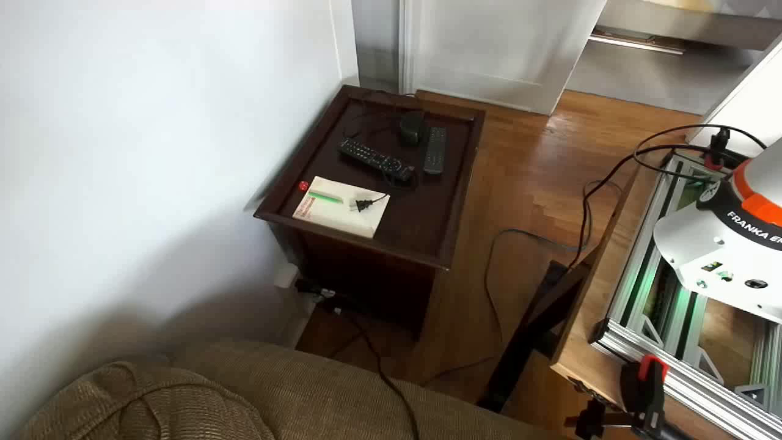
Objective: Press the button on the black object
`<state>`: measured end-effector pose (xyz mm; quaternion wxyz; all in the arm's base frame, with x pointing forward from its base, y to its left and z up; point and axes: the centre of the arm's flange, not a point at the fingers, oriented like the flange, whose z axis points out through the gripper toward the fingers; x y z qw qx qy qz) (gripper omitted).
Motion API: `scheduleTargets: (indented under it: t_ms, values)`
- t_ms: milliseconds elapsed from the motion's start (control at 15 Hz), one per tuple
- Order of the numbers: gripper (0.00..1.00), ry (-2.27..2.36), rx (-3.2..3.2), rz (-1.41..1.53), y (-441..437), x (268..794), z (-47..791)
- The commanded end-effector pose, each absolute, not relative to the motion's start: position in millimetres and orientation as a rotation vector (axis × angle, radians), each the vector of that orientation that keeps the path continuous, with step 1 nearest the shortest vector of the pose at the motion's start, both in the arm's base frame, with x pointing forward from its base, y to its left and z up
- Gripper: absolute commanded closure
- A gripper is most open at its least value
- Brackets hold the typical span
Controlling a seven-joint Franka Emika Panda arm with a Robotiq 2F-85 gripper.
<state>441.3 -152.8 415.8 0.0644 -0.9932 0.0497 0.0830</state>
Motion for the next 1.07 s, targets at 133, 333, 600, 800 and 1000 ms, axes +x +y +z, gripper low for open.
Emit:
scheduleTargets:
  t_ms: [133,333,600,800,1000]
  values:
    - [0.00,0.150,-2.999,0.251,-152.8,441.3,415.8]
    - [0.00,0.150,-2.999,0.251,-152.8,441.3,415.8]
    - [0.00,0.150,-2.999,0.251,-152.8,441.3,415.8]
    - [0.00,0.155,-3.003,0.272,-141.0,444.5,412.8]
    - [0.00,0.173,-3.053,0.257,-95.3,451.6,399.0]
